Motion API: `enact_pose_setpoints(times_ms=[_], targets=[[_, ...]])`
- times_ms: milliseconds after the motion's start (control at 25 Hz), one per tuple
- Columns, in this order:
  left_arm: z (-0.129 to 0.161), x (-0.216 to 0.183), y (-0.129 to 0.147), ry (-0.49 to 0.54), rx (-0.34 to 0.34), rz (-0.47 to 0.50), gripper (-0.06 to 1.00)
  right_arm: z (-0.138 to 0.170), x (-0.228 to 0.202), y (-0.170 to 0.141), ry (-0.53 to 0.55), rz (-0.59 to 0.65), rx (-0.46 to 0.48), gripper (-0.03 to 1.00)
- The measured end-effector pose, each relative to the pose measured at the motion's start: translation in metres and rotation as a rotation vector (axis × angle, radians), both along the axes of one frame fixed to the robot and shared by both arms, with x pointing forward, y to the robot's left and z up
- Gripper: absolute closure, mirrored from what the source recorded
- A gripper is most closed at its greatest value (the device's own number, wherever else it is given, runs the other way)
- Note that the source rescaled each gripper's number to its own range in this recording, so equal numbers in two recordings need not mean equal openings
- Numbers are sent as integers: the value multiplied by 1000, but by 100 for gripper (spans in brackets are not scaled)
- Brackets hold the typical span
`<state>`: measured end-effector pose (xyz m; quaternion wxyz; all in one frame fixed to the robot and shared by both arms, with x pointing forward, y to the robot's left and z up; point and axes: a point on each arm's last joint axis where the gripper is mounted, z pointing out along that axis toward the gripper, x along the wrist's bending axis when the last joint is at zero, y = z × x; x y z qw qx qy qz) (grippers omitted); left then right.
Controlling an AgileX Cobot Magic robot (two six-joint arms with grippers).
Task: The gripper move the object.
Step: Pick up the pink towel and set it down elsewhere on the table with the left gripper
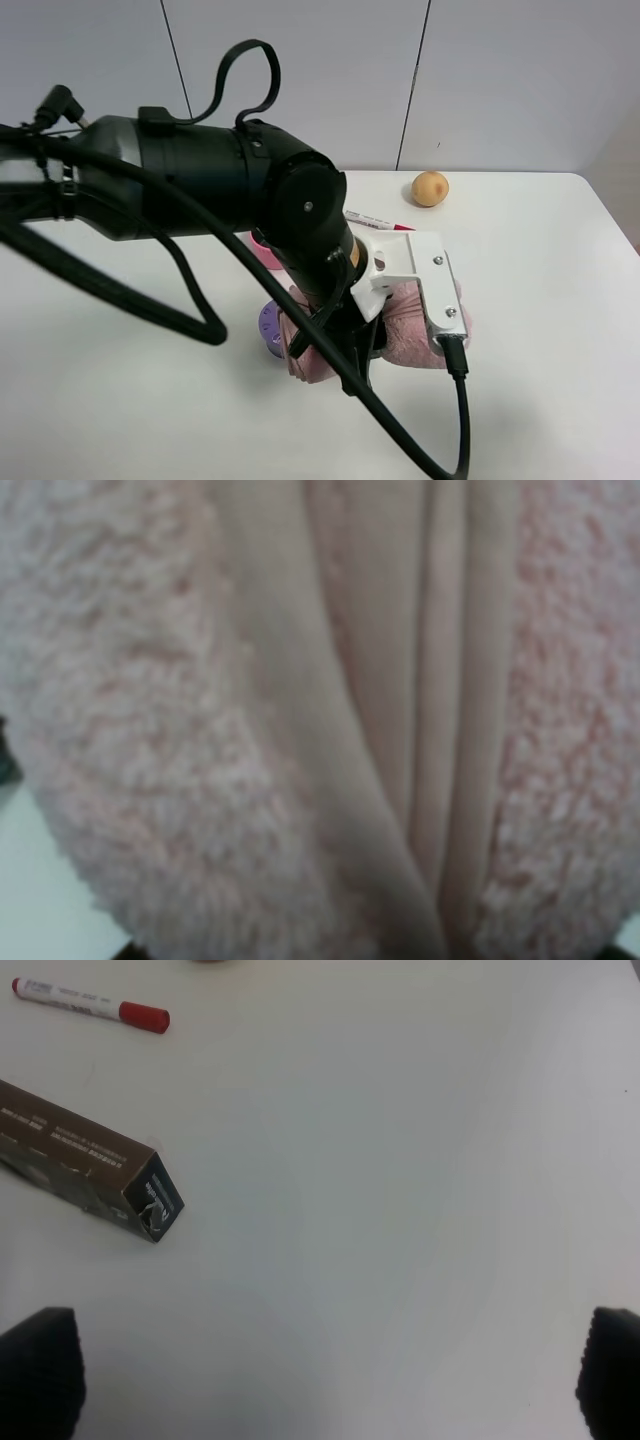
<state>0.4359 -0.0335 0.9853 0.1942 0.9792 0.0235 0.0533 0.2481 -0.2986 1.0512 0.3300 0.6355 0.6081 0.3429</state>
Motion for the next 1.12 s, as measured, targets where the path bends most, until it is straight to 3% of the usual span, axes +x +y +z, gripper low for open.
enact_pose_setpoints(times_ms=[480, 880, 1120], targets=[[-41, -10, -25, 32, 52, -46, 93, 0, 0, 0, 0, 0, 0, -3], [-44, -19, -40, -16, -18, -74, 93, 0, 0, 0, 0, 0, 0, -3], [-54, -22, -46, -19, -16, -84, 93, 0, 0, 0, 0, 0, 0, -3]])
